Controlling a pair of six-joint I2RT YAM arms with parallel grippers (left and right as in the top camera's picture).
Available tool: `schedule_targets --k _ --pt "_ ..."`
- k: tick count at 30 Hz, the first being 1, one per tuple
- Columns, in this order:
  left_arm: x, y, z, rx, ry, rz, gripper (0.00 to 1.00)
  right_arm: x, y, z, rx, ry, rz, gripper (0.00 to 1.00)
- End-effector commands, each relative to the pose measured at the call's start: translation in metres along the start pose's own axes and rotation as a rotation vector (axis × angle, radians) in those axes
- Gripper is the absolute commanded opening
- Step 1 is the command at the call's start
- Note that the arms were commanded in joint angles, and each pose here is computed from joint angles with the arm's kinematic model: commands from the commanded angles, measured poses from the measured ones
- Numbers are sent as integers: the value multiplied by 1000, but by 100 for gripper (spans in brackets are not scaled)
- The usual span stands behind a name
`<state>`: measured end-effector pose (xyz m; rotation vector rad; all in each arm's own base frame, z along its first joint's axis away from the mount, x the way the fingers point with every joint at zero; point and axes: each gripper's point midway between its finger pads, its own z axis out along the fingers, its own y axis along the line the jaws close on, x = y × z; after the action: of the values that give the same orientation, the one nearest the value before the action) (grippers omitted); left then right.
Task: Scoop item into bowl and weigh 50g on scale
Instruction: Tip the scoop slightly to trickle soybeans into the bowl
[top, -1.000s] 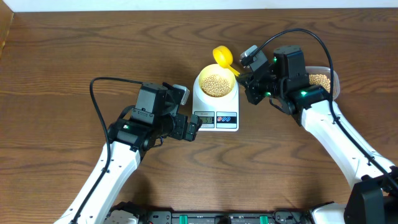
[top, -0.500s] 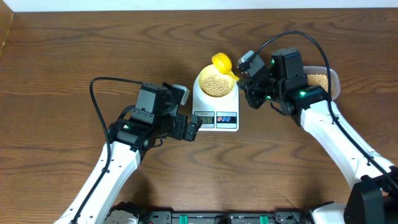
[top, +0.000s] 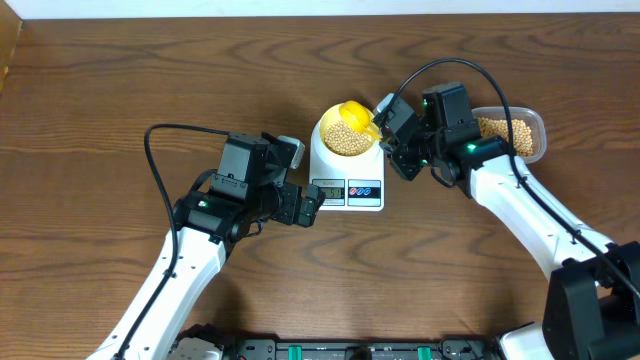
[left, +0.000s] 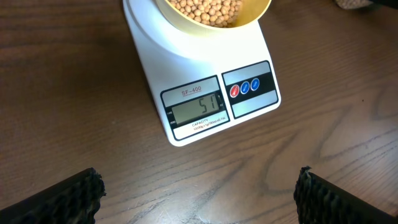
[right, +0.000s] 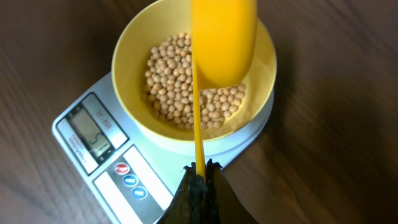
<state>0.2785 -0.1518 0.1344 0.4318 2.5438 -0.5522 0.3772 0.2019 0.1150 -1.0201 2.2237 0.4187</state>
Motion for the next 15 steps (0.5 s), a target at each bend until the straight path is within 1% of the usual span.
schedule_targets --k 1,7,11,15 --pt "0 1 1 -9 0 3 100 -8 1 0 6 -19 -31 1" --pt "-1 1 1 -9 0 4 100 -11 12 3 -12 -20 -53 1" --pt "0 1 1 -9 0 4 100 -8 25 13 -42 1 -68 1" --pt "-1 1 1 -9 0 4 100 -5 24 18 -31 14 -72 1"
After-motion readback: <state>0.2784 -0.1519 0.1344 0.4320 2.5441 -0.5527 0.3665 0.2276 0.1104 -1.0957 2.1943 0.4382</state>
